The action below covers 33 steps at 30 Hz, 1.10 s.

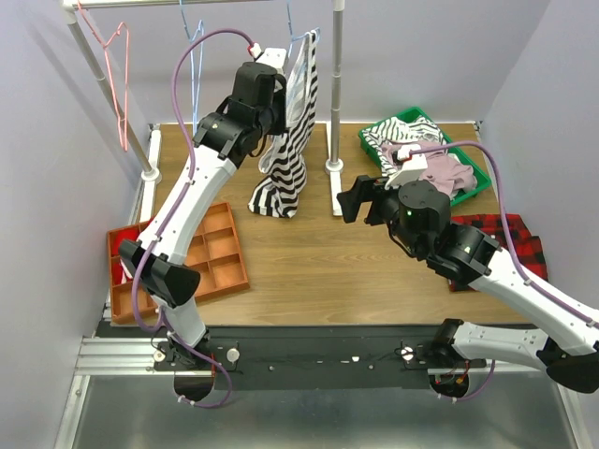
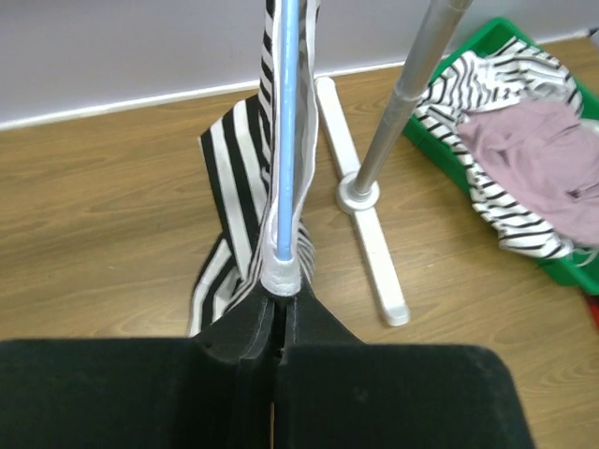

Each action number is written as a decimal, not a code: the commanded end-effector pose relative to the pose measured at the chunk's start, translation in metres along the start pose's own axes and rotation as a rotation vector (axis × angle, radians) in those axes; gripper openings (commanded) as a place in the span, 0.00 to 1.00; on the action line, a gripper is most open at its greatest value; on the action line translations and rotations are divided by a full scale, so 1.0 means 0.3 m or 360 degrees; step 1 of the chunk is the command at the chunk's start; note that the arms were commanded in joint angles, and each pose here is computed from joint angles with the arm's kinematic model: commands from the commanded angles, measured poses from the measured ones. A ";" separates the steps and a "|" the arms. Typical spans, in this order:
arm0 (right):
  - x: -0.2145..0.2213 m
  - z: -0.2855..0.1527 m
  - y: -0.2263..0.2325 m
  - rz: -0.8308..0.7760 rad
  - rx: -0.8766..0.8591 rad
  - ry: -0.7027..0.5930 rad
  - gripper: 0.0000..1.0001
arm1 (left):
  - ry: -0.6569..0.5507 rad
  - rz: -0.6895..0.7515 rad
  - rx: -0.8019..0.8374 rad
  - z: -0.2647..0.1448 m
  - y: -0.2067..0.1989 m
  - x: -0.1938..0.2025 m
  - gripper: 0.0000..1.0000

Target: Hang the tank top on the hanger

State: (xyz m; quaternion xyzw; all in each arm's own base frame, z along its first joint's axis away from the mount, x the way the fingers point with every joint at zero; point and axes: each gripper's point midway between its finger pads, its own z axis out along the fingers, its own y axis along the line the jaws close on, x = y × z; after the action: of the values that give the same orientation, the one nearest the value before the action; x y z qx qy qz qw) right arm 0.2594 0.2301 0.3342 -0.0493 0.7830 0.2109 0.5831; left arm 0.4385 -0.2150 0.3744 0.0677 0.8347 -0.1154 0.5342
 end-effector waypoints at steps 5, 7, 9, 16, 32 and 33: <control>0.021 -0.011 0.009 0.0018 -0.0037 0.0015 0.99 | -0.0168 -0.0045 0.0080 -0.118 -0.008 -0.099 0.41; 0.018 -0.010 0.008 0.0017 -0.0036 0.0013 0.99 | -0.0193 -0.0042 0.0088 -0.142 -0.007 -0.113 0.49; 0.021 -0.008 0.011 0.0016 -0.0037 0.0017 0.99 | -0.0214 -0.0045 0.0115 -0.171 -0.012 -0.123 0.62; 0.045 -0.007 -0.006 0.0065 0.0024 0.0075 1.00 | -0.0286 -0.0090 0.0201 -0.301 -0.019 -0.138 0.99; 0.165 -0.074 -0.115 0.0318 0.0255 0.0212 1.00 | -0.0124 0.0028 0.0518 -0.481 -0.336 0.189 0.99; 0.181 -0.078 -0.125 0.0324 0.0275 0.0228 1.00 | -0.0074 0.0051 0.0546 -0.477 -0.366 0.259 0.99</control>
State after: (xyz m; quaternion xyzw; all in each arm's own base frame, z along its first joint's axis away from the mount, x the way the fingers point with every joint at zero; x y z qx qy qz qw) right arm 0.2434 0.2148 0.3165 0.0296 0.8079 0.2360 0.5392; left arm 0.2716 -0.2721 0.4068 0.1741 0.7766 -0.2515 0.5507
